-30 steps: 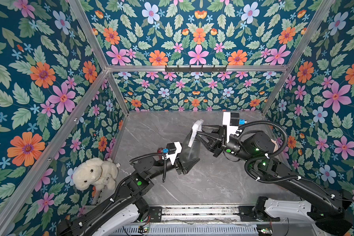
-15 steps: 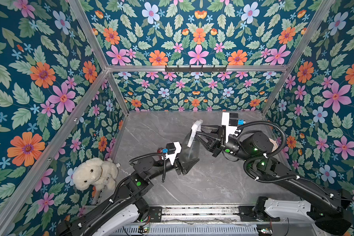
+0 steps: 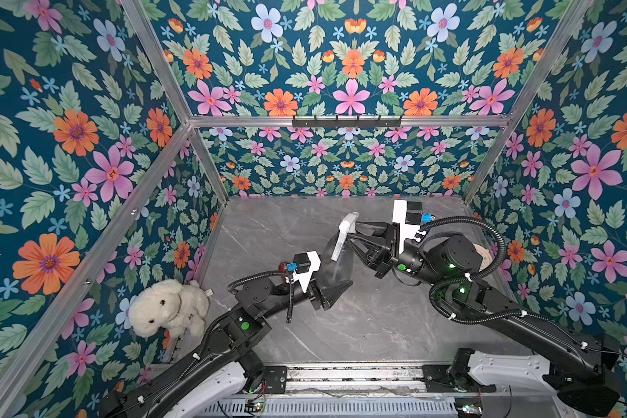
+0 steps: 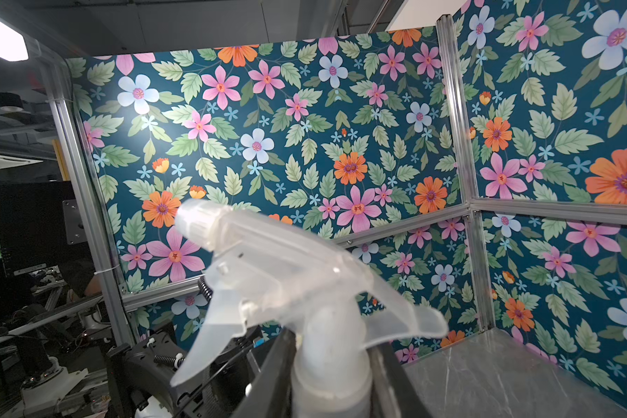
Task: Attach spray nozzles to spray bottles
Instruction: Insert the spray nozzle into the spray bottle.
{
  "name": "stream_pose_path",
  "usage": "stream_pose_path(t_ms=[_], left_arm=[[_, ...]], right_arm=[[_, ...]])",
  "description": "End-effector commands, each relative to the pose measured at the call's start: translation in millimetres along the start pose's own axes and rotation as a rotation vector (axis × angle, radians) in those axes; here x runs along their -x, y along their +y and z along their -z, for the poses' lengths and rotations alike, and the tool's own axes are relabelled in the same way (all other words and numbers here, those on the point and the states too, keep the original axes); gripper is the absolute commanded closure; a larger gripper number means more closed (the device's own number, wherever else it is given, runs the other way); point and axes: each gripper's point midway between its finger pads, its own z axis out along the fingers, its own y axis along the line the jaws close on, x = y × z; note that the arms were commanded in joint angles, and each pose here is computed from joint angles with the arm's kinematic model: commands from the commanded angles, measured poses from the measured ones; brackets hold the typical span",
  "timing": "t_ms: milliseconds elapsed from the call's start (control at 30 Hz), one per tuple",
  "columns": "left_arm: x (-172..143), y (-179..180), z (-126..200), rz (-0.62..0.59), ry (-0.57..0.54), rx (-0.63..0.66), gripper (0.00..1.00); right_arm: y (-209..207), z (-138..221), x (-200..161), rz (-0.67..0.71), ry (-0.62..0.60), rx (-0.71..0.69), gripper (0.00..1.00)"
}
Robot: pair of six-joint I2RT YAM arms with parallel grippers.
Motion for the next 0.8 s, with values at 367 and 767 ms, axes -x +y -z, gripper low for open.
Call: stream_pose_path(t_ms=[367,767], left_arm=[[33.9,5.2,1.6,-0.042,-0.13,0.042,1.0],[33.3,9.0,2.0,-0.051,-0.136,0.062,1.0]], right_arm=[[-10.3,-4.0,-45.9,-0.058,0.174,-0.026,0.72],[-15.2,-1.9,-49.2,-0.051,0.189,-0.057,0.68]])
